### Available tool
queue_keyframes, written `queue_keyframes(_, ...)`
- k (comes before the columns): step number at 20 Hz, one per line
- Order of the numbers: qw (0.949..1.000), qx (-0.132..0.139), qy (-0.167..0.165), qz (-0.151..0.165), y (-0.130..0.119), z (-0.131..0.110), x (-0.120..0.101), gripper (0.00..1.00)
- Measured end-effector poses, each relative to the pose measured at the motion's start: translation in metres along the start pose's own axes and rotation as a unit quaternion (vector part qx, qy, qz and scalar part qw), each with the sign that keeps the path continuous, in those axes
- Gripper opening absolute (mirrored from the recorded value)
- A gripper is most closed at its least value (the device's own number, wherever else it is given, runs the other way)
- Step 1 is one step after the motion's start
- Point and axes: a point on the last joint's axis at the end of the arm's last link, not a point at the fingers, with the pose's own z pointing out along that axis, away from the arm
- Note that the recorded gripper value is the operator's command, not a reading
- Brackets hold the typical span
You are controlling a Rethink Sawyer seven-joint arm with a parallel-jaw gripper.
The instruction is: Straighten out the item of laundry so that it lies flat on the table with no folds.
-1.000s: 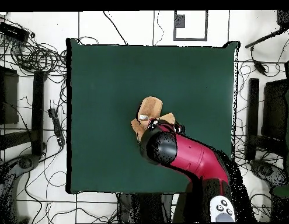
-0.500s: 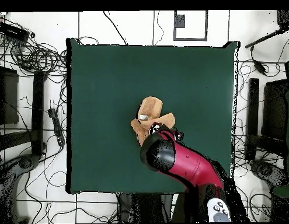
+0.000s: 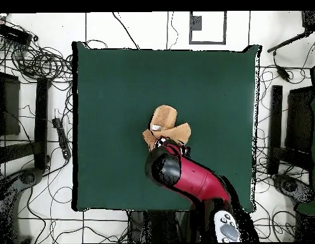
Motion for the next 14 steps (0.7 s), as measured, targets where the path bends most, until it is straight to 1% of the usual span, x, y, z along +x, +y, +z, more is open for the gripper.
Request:
queue_keyframes(2,1.0,0.0,0.008,0.001,0.004,0.006,0.006,1.0)
queue_keyframes(6,0.9999,0.001,0.011,0.0,0.011,0.012,0.012,1.0)
queue_keyframes(11,0.9999,-0.001,0.012,-0.003,0.022,0.012,0.016,1.0)
queue_keyframes(12,0.9999,-0.003,0.01,-0.007,0.028,0.011,0.017,1.0)
queue_keyframes(14,0.9999,-0.004,0.008,-0.01,0.033,0.011,0.017,1.0)
